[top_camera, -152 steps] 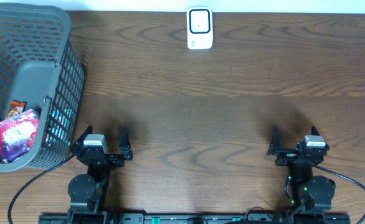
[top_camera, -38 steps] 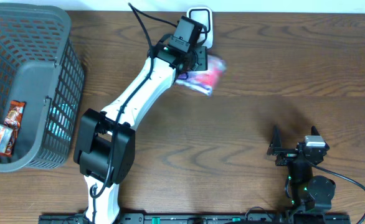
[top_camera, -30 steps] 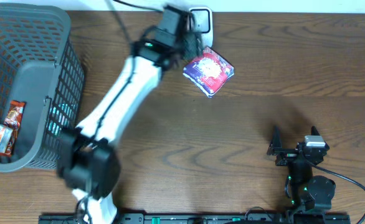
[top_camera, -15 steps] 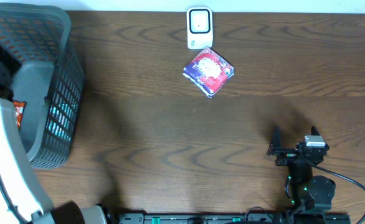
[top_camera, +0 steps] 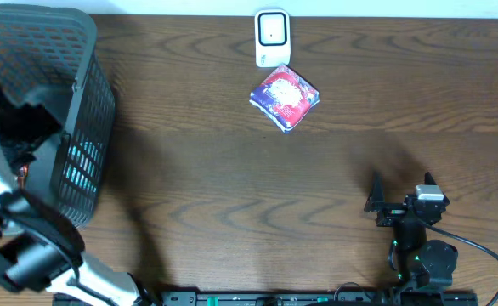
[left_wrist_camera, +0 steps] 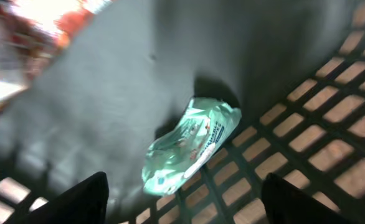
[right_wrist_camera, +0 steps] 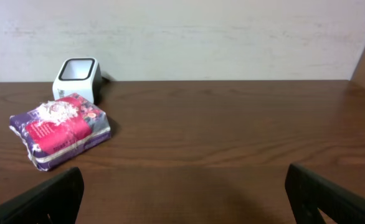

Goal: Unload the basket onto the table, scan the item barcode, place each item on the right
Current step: 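Reach the left gripper into the basket and grasp the mint-green wrapper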

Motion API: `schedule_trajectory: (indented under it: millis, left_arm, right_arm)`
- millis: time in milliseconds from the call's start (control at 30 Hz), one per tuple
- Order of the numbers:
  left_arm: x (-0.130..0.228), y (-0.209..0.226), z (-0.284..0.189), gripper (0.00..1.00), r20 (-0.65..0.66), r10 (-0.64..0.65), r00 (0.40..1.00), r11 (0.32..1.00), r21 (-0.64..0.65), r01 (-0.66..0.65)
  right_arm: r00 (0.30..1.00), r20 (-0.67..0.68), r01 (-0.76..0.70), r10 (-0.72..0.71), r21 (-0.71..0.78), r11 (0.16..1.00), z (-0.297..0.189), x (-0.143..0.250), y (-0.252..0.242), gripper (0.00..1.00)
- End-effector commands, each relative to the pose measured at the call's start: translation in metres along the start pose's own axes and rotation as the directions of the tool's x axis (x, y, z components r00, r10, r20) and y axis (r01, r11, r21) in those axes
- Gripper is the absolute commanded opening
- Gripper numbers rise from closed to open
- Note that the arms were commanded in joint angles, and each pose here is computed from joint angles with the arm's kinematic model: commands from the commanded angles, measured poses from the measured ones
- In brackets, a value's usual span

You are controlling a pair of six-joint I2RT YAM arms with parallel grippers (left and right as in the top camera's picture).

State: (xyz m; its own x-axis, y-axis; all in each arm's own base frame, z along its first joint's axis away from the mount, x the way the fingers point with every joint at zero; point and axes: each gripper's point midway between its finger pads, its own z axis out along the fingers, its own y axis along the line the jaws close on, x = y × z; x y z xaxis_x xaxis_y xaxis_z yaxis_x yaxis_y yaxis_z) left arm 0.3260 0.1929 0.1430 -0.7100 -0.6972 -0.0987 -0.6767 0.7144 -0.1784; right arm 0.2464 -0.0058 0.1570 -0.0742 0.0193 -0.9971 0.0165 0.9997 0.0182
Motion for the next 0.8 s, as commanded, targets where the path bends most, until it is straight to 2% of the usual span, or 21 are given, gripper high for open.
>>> schedule_trajectory:
  millis: [0, 133, 267, 367, 433, 467, 633, 767]
  left_arm:
    - [0.012, -0.004, 0.032, 0.79, -0.125, 0.058, 0.991, 0.998, 0.033, -0.054]
    - [0.025, 0.004, 0.066, 0.78, -0.239, 0.036, 0.970, 0.999, 0.017, -0.033]
    - [0.044, 0.009, 0.095, 0.68, -0.342, 0.023, 0.939, 1.000, 0.018, -0.018]
    - [0.053, 0.001, 0.102, 0.47, -0.376, 0.053, 0.925, 0.996, 0.084, -0.023]
    - [0.057, 0.002, 0.104, 0.13, -0.385, 0.050, 0.922, 0.996, 0.081, -0.021]
    - [0.057, 0.002, 0.104, 0.08, -0.384, 0.048, 0.922, 0.997, 0.081, -0.019]
    - [0.029, -0.004, 0.078, 0.07, -0.312, 0.017, 0.950, 0.997, 0.080, 0.008]
    - [-0.027, -0.027, -0.002, 0.07, -0.076, 0.007, 0.997, 0.994, 0.113, 0.001]
  right_arm:
    - [1.000, 0.000, 0.010, -0.010, 0.003, 1.000, 0.000, 0.000, -0.001, 0.99]
    - [1.000, 0.000, 0.010, -0.010, 0.003, 1.000, 0.000, 0.000, -0.001, 0.99]
    - [1.000, 0.000, 0.010, -0.010, 0.003, 1.000, 0.000, 0.000, -0.001, 0.99]
    - [1.000, 0.000, 0.010, -0.010, 0.003, 1.000, 0.000, 0.000, -0.001, 0.99]
    - [1.000, 0.000, 0.010, -0.010, 0.003, 1.000, 0.000, 0.000, -0.001, 0.99]
    - [1.000, 0.000, 0.010, -0.010, 0.003, 1.000, 0.000, 0.000, -0.001, 0.99]
    - [1.000, 0.000, 0.010, -0.010, 0.003, 1.000, 0.000, 0.000, -0.001, 0.99]
    - [1.000, 0.000, 0.010, -0.010, 0.003, 1.000, 0.000, 0.000, -0.001, 0.99]
